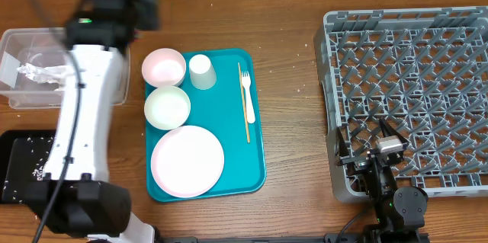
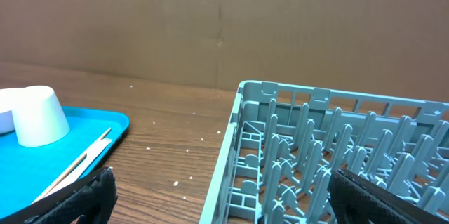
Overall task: Sort waste into correct bins and load items into the dishwasher
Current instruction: 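Carry the red wrapper into the clear bin and release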
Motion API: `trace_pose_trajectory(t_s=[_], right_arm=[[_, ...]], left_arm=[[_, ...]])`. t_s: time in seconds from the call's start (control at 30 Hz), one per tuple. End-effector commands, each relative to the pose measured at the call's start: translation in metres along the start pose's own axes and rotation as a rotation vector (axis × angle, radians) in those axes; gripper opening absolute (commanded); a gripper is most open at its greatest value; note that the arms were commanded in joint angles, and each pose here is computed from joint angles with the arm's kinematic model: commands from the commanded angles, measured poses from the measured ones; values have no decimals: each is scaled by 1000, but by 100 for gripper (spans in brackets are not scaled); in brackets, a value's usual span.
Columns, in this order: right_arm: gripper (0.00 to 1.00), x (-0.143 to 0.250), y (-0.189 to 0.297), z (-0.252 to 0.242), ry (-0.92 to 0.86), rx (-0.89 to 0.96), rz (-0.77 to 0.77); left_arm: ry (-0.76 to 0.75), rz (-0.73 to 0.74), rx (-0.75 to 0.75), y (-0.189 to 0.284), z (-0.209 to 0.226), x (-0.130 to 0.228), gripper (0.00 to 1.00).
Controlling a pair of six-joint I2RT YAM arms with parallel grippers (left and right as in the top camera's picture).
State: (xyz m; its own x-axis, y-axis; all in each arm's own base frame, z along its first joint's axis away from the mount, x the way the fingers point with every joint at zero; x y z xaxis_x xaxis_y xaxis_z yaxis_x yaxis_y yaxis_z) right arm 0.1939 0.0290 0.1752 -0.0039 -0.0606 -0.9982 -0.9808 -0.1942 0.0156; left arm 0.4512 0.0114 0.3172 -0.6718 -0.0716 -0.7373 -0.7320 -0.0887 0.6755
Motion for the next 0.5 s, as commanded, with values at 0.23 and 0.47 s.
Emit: trace_pose_trajectory(t_s=[0.23,0.47], right_arm=[[100,2,0,-2,-7,13,-1],[100,2,0,-2,-7,13,-1]], left_arm=[[337,101,-88,-58,139,29,25],[373,124,-104,-51,157,37,100]])
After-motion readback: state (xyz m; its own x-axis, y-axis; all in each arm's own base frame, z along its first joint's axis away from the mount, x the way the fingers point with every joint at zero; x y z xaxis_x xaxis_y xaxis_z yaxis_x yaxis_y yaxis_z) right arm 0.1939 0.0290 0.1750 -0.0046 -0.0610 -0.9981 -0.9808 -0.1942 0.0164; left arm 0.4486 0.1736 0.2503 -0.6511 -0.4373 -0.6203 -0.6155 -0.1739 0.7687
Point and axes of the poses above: each gripper's point midway between its finger pads, its own y axis back along the fingers, its own z axis along the line the jaws close on, x = y × z, the point moved 5 cm from there along y, back along the fingers
